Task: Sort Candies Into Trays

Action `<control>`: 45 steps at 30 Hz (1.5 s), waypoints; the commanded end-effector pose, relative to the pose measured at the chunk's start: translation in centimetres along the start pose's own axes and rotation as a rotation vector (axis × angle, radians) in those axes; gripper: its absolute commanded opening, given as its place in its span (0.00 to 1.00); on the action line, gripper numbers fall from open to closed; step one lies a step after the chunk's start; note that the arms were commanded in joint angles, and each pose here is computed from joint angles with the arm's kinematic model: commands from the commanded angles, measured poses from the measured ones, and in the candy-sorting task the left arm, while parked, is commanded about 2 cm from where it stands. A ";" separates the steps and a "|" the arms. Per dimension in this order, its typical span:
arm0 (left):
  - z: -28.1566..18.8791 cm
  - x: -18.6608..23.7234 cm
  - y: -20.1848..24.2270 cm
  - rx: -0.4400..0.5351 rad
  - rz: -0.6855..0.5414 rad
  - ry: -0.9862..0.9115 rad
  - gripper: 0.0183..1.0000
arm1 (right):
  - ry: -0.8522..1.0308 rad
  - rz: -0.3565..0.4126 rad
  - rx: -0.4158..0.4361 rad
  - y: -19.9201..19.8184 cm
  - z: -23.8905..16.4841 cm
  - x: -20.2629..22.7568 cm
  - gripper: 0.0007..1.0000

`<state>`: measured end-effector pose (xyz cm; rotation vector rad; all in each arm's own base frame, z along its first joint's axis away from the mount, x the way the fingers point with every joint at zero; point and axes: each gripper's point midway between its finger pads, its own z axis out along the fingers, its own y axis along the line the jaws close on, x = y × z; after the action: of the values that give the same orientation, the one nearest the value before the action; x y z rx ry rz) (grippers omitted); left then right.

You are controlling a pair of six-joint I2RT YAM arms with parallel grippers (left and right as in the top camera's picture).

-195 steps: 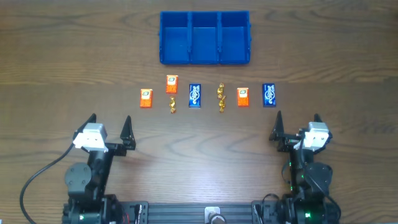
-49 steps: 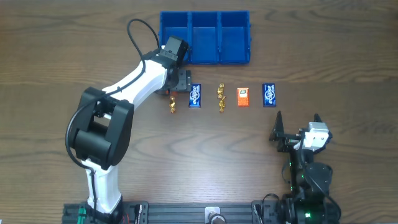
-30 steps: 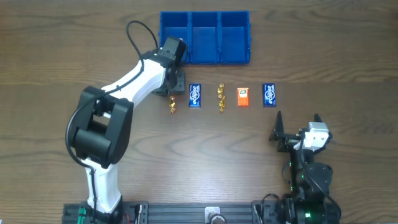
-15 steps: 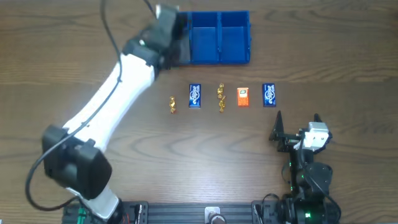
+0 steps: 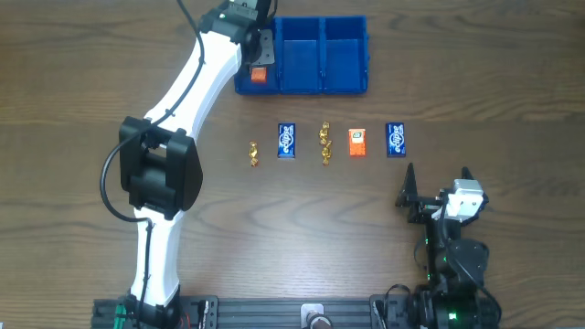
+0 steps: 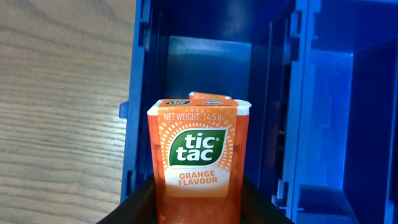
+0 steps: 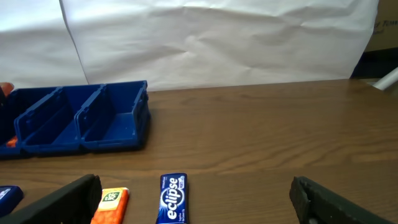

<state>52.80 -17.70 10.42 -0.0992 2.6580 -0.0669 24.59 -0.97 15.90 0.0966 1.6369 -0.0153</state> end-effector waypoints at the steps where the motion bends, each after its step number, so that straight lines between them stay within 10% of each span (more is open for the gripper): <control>1: -1.1 -1.6 -0.3 0.023 0.015 -0.045 0.30 | -0.001 -0.011 0.003 -0.1 0.0 0.0 1.00; 9: -2.7 -2.3 -0.2 0.005 0.021 -0.083 0.97 | -0.001 -0.011 0.003 -0.1 0.0 0.0 1.00; 16: -17.5 0.0 -11.0 0.094 -0.041 -0.295 0.97 | -0.001 -0.011 0.003 -0.1 0.0 0.0 1.00; 26: -4.8 15.5 -19.8 0.008 0.013 0.021 0.89 | -0.001 -0.011 0.003 -0.1 0.0 0.0 1.00; 45: 1.5 20.5 -21.3 0.055 0.037 0.209 0.84 | -0.001 -0.011 0.003 -0.1 0.0 0.0 1.00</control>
<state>36.92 -40.73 2.34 -0.0238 2.8227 -0.1487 24.59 -0.97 15.90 0.0966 1.6369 -0.0153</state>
